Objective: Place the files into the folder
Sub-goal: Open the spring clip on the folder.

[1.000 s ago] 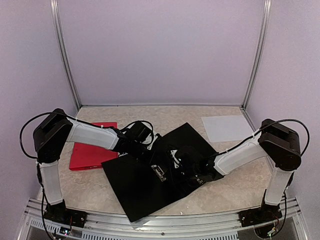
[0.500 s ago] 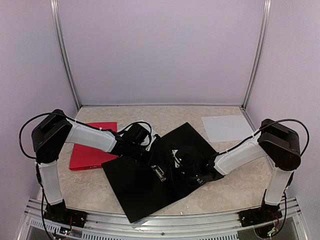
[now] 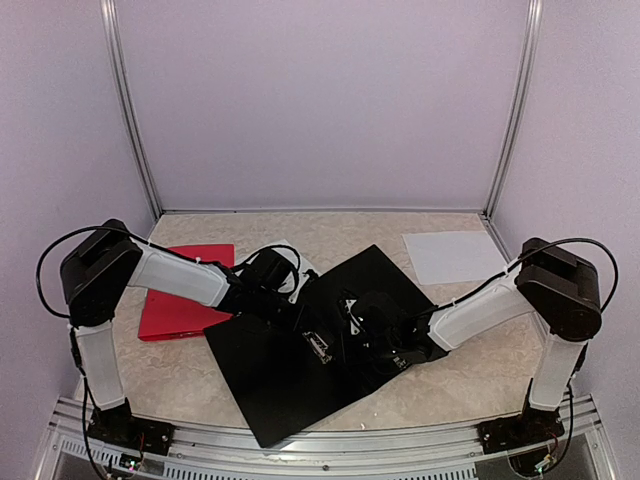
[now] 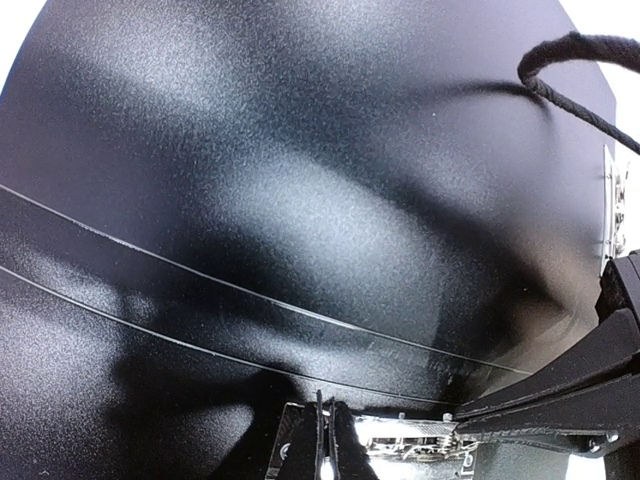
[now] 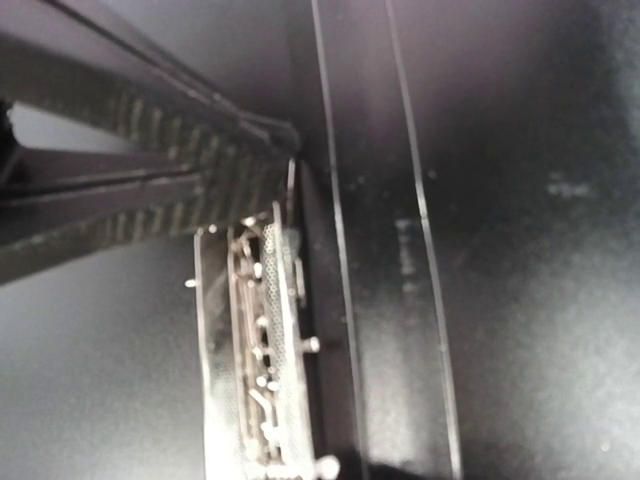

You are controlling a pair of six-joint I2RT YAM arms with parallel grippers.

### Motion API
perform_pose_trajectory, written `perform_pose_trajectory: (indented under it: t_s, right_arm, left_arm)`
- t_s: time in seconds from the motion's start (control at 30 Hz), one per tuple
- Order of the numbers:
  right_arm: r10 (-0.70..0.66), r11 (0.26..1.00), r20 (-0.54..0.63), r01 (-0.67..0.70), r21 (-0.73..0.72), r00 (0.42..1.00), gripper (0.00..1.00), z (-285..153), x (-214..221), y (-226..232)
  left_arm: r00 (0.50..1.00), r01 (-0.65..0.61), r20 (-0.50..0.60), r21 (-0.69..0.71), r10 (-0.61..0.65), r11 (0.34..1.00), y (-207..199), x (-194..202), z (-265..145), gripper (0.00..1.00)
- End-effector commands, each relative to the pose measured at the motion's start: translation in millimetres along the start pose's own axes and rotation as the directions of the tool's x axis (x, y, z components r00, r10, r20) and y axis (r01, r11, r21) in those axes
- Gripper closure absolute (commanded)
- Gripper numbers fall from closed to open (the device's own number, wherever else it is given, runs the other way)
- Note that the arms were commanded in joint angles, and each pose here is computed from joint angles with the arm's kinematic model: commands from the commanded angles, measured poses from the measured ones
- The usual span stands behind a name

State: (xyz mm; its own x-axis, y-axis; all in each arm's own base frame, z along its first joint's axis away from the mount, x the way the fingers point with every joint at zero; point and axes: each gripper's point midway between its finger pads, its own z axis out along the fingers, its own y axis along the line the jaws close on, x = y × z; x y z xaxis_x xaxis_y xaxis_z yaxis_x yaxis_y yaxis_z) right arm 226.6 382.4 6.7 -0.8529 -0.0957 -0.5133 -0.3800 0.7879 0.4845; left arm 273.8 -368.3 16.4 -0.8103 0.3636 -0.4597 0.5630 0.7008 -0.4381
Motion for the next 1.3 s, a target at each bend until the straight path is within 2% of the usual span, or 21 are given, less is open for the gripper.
perform_pose_trajectory:
  t_s: [0.0, 0.1, 0.5, 0.77, 0.93, 1.07, 1.17, 1.27]
  right_arm:
    - [0.134, 0.873, -0.266, 0.013, 0.487, 0.955, 1.00, -5.2, 102.6, -148.5]
    - [0.135, 0.871, -0.263, 0.011, 0.491, 0.955, 1.00, -5.6, 101.4, -148.5]
    - [0.114, 0.874, -0.259, 0.027, 0.486, 0.959, 1.00, -6.9, 97.0, -145.4]
    - [-0.054, 0.929, -0.157, 0.107, 0.355, 0.986, 1.00, -19.4, 52.0, -96.7]
    - [-0.144, 0.955, -0.023, 0.145, 0.259, 0.989, 0.79, -42.4, 8.6, -57.7]
    - [-0.185, 0.966, 0.038, 0.174, 0.192, 0.982, 0.61, -55.7, -4.3, -41.4]
    - [-0.191, 0.971, 0.067, 0.179, 0.158, 0.979, 0.54, -63.3, -6.2, -36.3]
    - [-0.179, 0.980, 0.120, 0.165, 0.113, 0.976, 0.48, -76.2, -9.8, -30.6]
  left_arm:
    - [0.846, 0.138, -0.523, 0.029, -0.102, 0.990, -14.1, 161.1, -5.4, 1.00]
    - [0.855, 0.118, -0.511, 0.024, -0.089, 0.993, -15.2, 161.4, -9.2, 1.00]
    - [0.921, 0.041, -0.389, 0.072, -0.010, 0.997, -43.0, 110.6, -26.1, 1.00]
    - [0.959, 0.011, -0.283, 0.059, 0.007, 0.998, -58.7, 57.0, -26.2, 1.00]
    - [0.976, 0.018, -0.218, 0.096, 0.003, 0.995, -77.8, 24.9, -28.8, 1.00]
    - [0.985, 0.010, -0.175, 0.098, 0.007, 0.995, -85.5, 8.5, -31.2, 1.00]
    - [0.986, 0.013, -0.166, 0.115, 0.006, 0.993, -91.3, 2.1, -29.1, 0.96]
    - [0.989, 0.014, -0.149, 0.156, 0.010, 0.988, -103.2, -6.0, -29.8, 0.89]
